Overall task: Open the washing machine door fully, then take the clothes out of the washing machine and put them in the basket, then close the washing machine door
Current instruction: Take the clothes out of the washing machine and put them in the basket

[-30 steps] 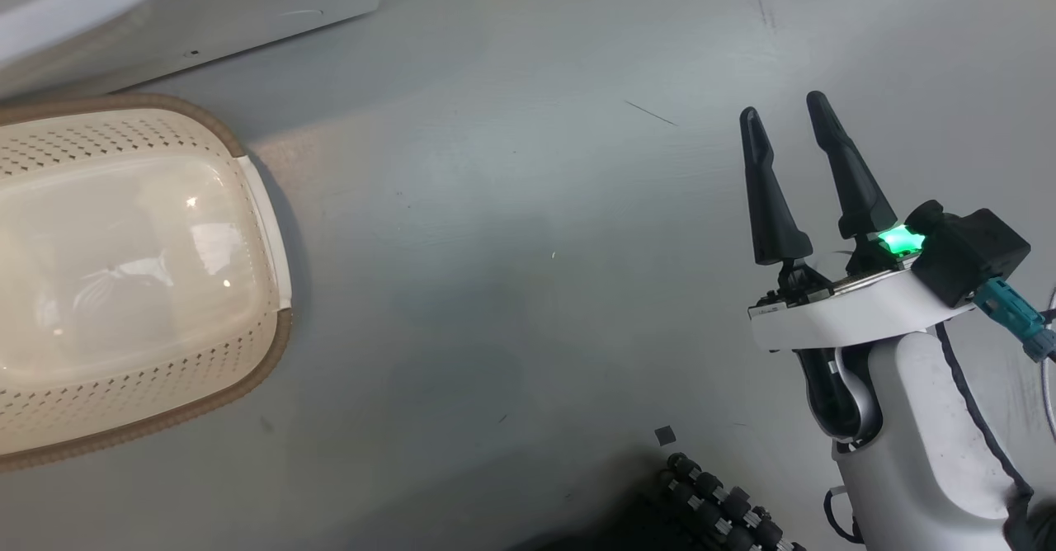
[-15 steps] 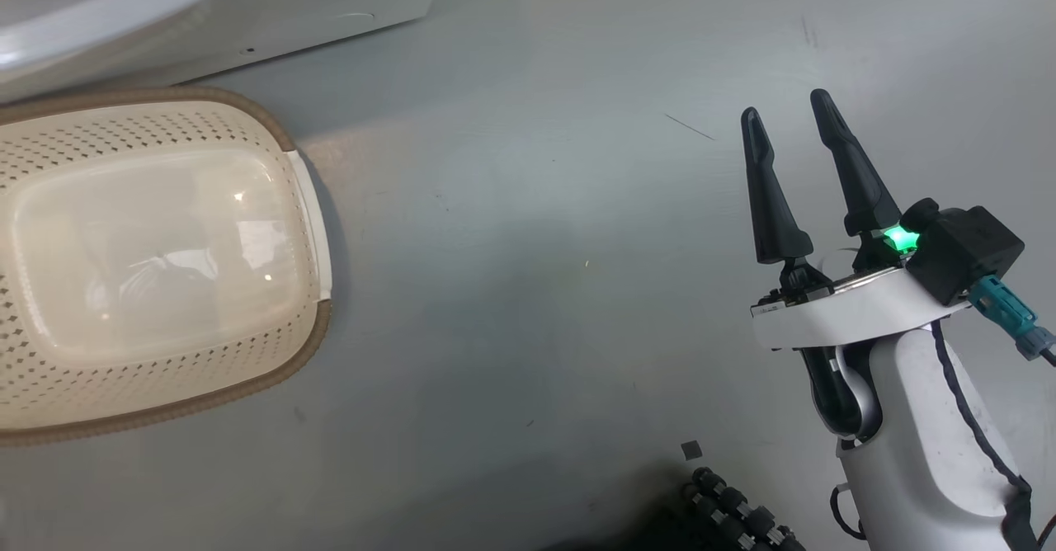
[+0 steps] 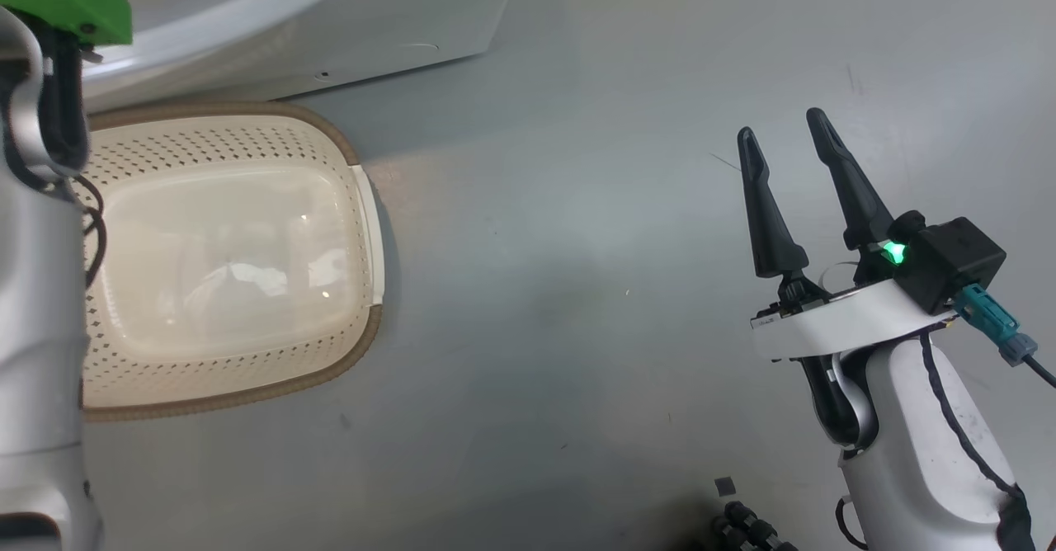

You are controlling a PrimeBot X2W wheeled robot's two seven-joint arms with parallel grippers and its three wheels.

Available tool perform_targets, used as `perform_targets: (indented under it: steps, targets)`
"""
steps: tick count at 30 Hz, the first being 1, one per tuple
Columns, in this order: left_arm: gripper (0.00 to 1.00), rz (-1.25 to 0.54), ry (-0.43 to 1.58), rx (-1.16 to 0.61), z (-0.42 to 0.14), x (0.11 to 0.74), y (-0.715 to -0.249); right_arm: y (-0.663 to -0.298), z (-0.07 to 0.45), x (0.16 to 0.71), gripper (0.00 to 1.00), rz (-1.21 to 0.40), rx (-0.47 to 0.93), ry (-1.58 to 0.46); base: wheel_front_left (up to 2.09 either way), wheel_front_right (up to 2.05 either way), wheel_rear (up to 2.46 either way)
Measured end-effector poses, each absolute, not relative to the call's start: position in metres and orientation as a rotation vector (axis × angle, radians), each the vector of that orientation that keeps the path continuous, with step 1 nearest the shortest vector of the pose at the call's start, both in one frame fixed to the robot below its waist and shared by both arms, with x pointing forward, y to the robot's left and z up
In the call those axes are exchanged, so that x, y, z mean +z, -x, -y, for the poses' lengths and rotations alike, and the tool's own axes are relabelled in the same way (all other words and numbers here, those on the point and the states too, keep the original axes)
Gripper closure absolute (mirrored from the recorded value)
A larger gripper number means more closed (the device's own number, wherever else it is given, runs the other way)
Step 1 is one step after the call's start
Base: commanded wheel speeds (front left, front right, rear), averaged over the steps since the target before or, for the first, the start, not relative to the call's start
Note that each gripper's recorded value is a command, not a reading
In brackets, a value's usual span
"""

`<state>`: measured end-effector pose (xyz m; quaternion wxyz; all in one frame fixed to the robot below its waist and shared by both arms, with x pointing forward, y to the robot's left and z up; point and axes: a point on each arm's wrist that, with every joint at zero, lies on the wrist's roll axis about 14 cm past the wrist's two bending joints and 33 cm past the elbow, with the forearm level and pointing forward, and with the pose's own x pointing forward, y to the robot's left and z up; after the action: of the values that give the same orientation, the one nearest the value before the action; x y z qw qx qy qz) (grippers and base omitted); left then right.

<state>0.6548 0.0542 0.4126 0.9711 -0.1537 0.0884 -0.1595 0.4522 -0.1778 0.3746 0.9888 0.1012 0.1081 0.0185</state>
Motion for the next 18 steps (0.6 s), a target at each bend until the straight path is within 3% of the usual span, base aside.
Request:
perform_targets:
  steps: [18]
  targets:
    - [1.0,0.044,0.343,-0.184,-0.101,0.467,-0.586,-0.433,0.153,0.392,0.0,-0.207,0.111,-0.202,0.0,0.0,0.0]
